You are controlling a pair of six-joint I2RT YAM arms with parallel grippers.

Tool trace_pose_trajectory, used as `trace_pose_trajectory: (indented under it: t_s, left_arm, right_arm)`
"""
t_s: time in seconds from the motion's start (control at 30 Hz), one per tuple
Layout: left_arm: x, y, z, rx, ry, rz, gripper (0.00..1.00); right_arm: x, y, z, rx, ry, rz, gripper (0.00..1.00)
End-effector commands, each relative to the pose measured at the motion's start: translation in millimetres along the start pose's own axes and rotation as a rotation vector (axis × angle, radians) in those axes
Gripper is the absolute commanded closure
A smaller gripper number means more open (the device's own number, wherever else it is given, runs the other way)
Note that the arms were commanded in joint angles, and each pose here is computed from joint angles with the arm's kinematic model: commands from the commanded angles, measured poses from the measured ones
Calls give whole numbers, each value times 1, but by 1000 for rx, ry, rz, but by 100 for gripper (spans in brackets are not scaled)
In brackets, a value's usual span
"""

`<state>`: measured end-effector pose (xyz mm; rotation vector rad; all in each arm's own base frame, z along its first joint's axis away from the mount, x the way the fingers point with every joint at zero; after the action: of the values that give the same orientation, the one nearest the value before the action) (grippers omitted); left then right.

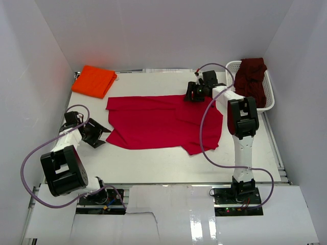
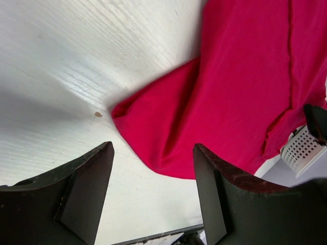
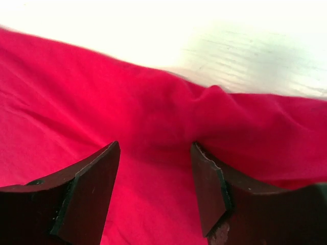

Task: Fold and stack the t-shirts
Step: Fold the flattened tshirt in 1/3 of the way

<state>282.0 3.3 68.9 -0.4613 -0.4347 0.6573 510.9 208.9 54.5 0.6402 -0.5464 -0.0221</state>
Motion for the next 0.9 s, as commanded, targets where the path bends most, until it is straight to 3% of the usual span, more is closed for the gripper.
trace_pose_trajectory:
  t_s: [0.0,0.53,0.87]
  left_arm:
    - [12,4,4,50,-58,21,27]
    - [5,20,-12,92,-29,53,30]
    - [-6,32,-34,88,0,85,49]
  right_arm:
    - [24,-20,1,-116,-83,26,35]
    - [7,-29,-5,-107,-44,9,35]
    - [5,-27,-6,-92,-41,9,34]
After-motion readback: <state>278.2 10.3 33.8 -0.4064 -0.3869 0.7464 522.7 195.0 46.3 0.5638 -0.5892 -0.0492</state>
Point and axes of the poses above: each gripper's point midway between its finger pads, its own z axis back along the fingers, its own y axis along the line the jaws close on, x = y × z, the point moved 1 cm from there along z, back along the fingers, and after that the axes turned 13 degrees about -z, right-handed, at the moved point
